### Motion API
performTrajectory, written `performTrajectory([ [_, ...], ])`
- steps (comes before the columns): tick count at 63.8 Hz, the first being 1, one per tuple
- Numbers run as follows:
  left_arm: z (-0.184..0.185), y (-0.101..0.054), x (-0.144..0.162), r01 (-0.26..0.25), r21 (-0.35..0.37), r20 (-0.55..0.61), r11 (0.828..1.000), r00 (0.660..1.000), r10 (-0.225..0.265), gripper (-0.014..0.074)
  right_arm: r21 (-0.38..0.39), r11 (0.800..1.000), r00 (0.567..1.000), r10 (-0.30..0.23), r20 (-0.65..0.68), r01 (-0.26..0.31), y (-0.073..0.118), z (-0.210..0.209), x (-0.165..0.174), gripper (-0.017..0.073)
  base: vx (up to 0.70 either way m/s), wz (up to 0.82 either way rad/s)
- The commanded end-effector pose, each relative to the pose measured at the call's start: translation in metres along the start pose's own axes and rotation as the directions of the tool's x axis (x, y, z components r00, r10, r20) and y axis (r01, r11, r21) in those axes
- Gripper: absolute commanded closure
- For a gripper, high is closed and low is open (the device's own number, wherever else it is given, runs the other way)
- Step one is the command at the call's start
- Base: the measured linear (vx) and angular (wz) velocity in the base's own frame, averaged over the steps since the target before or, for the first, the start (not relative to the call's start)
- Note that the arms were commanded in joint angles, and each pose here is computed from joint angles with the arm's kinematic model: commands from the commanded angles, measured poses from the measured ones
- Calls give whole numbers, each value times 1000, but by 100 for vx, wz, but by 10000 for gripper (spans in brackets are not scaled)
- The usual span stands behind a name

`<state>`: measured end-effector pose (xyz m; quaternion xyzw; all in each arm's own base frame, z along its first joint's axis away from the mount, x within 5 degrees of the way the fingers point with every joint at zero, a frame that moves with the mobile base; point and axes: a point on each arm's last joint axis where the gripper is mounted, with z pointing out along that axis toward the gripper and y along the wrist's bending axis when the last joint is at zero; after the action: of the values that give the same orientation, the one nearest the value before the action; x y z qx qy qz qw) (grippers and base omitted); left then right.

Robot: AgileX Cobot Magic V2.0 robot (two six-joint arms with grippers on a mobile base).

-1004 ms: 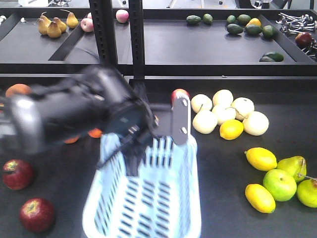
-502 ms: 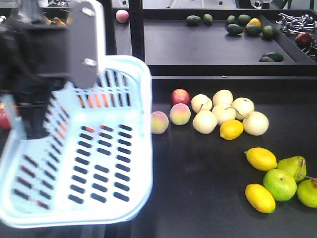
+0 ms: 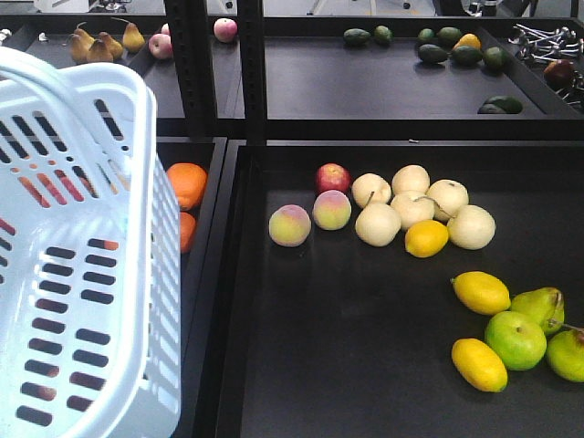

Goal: Pick three apples into basket with both arms
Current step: 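Close the left gripper on the rim and lift the basket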

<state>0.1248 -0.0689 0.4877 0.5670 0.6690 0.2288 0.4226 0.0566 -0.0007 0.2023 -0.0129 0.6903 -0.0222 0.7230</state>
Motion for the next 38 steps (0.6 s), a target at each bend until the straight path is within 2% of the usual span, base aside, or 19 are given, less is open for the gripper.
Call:
performTrajectory([
  [1,-17,12,3,25,-104,71,994,997,-18,601,12,1000,997,-8,72,7,-1,-1,-3,568,0,0],
  [38,-22,12,7,34,-111,77,993,997,-25,601,12,1000,997,-8,72,7,-1,-1,-3,568,0,0],
])
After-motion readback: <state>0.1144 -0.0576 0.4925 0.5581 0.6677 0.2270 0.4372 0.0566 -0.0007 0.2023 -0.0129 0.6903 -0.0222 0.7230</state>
